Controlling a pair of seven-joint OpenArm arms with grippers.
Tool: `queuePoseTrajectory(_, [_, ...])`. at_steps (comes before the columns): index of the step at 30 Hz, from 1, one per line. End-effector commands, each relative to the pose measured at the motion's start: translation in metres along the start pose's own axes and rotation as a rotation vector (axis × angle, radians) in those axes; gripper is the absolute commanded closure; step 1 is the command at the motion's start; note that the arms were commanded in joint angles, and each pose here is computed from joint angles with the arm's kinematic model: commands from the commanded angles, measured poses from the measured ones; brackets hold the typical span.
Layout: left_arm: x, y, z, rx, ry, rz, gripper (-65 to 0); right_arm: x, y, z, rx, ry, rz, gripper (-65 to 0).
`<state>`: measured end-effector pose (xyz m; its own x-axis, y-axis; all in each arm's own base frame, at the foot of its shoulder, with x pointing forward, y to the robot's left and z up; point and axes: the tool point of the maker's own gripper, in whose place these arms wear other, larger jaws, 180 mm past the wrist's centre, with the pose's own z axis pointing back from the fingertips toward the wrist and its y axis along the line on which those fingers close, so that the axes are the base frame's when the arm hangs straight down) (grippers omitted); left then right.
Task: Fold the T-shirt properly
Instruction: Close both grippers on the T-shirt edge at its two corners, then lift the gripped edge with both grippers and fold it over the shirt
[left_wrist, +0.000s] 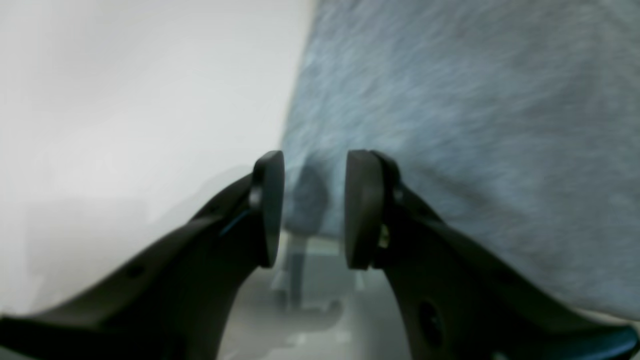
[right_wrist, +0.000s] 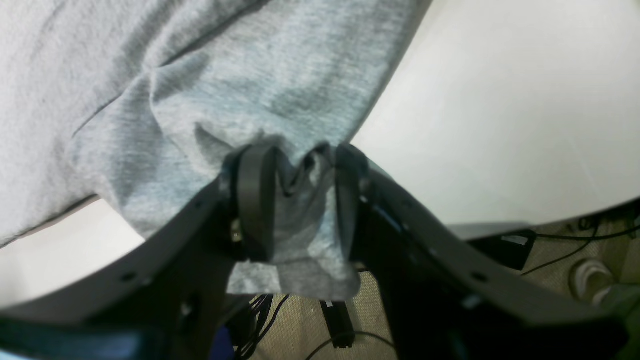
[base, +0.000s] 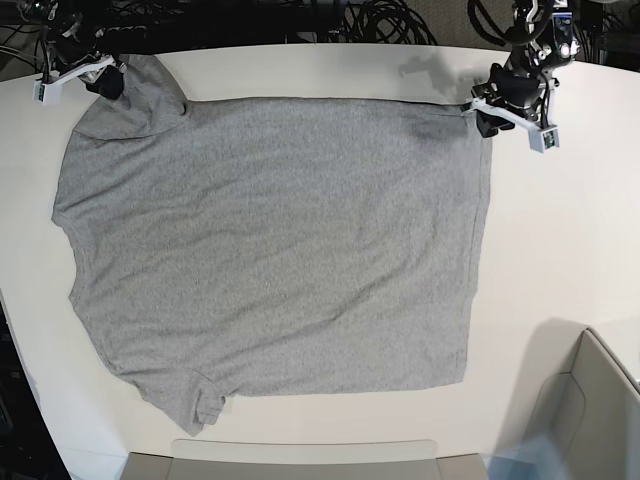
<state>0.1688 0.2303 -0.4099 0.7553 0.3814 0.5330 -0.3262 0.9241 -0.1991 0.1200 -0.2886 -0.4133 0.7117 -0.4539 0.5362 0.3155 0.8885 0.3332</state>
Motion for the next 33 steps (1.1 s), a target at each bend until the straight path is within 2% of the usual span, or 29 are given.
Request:
queuePoseTrajectory(1, [0.004, 0.004, 0.001, 0.006, -0.013, -0.002, -21.5, -0.011, -0.009, 0.004, -0.036, 0.058, 0.020, -21.1])
queuePoseTrajectory(6, [-0.012, 0.028, -0.011, 0.057, 0.039, 0.040, -21.5, -0.006, -0.013, 0.005, -0.039, 0.060, 0.039, -21.1])
queuePoseTrajectory(13, [-0.006, 0.009, -0.015, -0.038, 0.035, -0.031, -21.5, -0.006, -0.011, 0.004, -0.036, 0.057, 0.039, -21.1])
queuePoseTrajectory(22, [-0.020, -0.009, -0.023, -0.078, 0.067, -0.018, -21.4, -0.014, 0.001, -0.002, -0.004, 0.085, 0.052, -21.1])
queuePoseTrajectory(26, [-0.032, -0.020, -0.036, -0.103, 0.115, -0.025, -16.2, -0.022, 0.010, -0.006, 0.023, 0.107, 0.060, -20.6])
queuePoseTrajectory(28, [-0.040, -0.017, -0.039, -0.095, 0.135, -0.016, -11.6, -0.023, 0.012, -0.007, 0.027, 0.110, 0.061, -17.9])
queuePoseTrajectory(31, [-0.042, -0.012, -0.040, -0.083, 0.134, -0.009, -1.4, -0.026, 0.011, -0.005, 0.025, 0.117, 0.061, -6.6])
queuePoseTrajectory(32, [-0.038, -0.008, -0.039, -0.073, 0.124, -0.002, 0.0, -0.025, 0.010, -0.005, 0.022, 0.112, 0.060, -1.4])
queuePoseTrajectory(33, [-0.034, 0.000, -0.037, -0.057, 0.111, 0.009, 0.0, -0.024, 0.009, -0.004, 0.018, 0.112, 0.060, 0.0])
